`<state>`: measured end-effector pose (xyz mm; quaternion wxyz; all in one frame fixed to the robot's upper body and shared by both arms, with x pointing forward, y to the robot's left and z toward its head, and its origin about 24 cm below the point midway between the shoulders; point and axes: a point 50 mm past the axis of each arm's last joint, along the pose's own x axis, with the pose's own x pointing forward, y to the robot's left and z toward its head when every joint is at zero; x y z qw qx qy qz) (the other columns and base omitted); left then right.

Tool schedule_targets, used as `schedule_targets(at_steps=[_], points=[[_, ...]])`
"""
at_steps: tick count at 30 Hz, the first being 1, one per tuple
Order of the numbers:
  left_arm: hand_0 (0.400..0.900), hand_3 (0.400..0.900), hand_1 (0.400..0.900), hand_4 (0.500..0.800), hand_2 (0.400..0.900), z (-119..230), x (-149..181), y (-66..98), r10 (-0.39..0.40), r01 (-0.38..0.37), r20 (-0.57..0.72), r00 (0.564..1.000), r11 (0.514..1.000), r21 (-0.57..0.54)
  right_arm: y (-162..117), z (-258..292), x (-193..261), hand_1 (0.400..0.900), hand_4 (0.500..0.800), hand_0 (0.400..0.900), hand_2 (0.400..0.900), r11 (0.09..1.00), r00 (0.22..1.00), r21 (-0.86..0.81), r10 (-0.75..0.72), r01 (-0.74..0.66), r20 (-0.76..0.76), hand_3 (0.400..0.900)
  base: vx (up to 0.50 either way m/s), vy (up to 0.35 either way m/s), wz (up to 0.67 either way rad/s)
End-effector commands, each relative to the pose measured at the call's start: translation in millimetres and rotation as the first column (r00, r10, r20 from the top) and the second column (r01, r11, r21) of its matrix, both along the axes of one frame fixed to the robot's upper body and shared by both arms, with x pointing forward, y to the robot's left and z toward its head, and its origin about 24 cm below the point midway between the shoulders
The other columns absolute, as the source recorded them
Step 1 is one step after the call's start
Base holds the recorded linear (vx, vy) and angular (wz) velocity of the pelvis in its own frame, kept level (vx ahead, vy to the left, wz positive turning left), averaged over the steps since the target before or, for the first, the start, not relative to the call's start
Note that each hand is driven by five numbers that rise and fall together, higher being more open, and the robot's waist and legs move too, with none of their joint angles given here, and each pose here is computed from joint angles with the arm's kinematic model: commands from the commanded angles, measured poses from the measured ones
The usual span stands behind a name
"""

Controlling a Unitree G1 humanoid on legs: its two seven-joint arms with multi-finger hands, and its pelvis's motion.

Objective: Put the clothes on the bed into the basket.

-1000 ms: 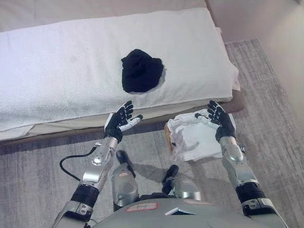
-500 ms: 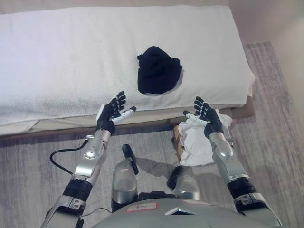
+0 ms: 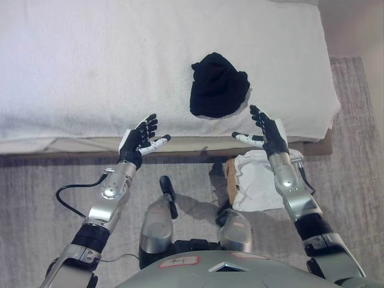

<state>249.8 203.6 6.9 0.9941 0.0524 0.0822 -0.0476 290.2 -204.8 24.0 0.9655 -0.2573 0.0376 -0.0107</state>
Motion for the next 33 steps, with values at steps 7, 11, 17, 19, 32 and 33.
schedule_targets(at_steps=[7,11,17,19,32,33], points=[[0.9,0.9,0.9,0.8,0.9,51.8,17.5,-59.7,-0.223,0.254,0.262,0.939,0.963,-0.089,-17.2,141.7,80.8,0.9,0.8,0.9,0.9,0.938,0.913,-0.311,-0.011,0.151,0.409,0.9,0.002,-0.086,0.07],[0.9,0.9,0.9,0.8,0.9,56.8,20.5,-62.0,-0.236,0.268,0.277,0.931,0.96,-0.084,-21.8,171.1,95.2,0.9,0.8,0.9,0.9,0.9,0.897,-0.383,-0.021,0.209,0.441,0.9,0.034,-0.026,0.06],[0.9,0.9,0.9,0.8,0.9,63.7,26.0,-62.2,-0.217,0.254,0.3,0.929,0.963,-0.088,-26.5,206.7,109.9,0.9,0.8,0.9,0.9,0.878,0.881,-0.394,-0.063,0.273,0.469,0.9,0.019,-0.007,0.11],[0.9,0.9,0.9,0.8,0.9,64.5,27.2,-63.3,-0.214,0.252,0.303,0.929,0.963,-0.092,-27.4,214.5,113.8,0.9,0.8,0.9,0.9,0.877,0.881,-0.387,-0.079,0.284,0.467,0.9,0.008,-0.008,0.1],[0.9,0.9,0.9,0.8,0.9,70.2,31.2,-62.5,-0.223,0.261,0.298,0.928,0.961,-0.093,-23.9,250.5,129.5,0.9,0.8,0.9,0.9,0.889,0.932,-0.394,-0.089,0.233,0.35,0.9,0.015,-0.033,0.1],[0.9,0.9,0.9,0.8,0.9,69.5,31.3,-62.7,-0.233,0.268,0.289,0.929,0.96,-0.086,-26.0,249.0,130.7,0.9,0.8,0.9,0.9,0.895,0.947,-0.389,-0.097,0.217,0.306,0.9,0.011,-0.054,0.13]])
